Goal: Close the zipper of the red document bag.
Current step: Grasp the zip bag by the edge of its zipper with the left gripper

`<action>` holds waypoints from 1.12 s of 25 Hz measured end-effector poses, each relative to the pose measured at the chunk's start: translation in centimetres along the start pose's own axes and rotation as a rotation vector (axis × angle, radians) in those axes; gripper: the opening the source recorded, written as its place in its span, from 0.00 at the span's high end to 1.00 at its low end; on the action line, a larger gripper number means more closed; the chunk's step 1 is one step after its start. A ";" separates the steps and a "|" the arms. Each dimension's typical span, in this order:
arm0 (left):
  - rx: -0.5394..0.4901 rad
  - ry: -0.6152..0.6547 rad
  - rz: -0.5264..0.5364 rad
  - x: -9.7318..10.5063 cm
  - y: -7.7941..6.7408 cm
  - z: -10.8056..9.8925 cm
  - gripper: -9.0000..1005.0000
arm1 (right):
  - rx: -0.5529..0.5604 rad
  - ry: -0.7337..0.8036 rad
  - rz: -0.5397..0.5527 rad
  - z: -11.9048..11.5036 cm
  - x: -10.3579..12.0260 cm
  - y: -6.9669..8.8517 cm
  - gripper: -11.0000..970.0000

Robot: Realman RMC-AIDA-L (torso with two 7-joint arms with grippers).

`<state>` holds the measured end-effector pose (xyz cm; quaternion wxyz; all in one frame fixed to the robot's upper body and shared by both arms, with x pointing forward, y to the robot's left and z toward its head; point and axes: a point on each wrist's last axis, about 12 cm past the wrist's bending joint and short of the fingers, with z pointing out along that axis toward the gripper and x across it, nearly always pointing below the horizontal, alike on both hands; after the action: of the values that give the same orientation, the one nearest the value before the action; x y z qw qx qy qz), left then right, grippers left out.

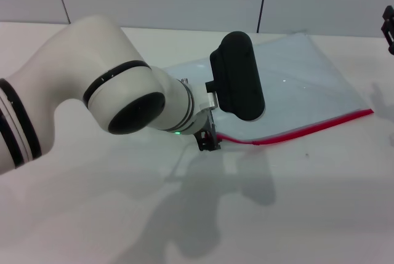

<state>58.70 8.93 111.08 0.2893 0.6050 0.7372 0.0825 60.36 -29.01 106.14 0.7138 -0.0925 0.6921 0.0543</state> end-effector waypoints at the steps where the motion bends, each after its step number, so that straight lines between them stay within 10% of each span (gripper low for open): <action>1: 0.001 -0.001 -0.001 0.0 0.0 0.0 0.22 | 0.000 0.000 0.000 0.0 0.0 0.0 0.46; 18: -0.013 -0.028 -0.010 -0.1 0.1 0.1 0.80 | -0.014 -0.007 0.016 -0.1 -0.1 0.1 0.47; 28: -0.038 -0.082 -0.049 0.1 0.2 0.2 0.93 | -0.016 -0.007 0.016 -0.1 0.0 0.1 0.46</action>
<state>58.98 9.03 110.95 0.3327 0.5842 0.7375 0.0645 60.24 -28.88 106.18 0.7149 -0.0926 0.6899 0.0660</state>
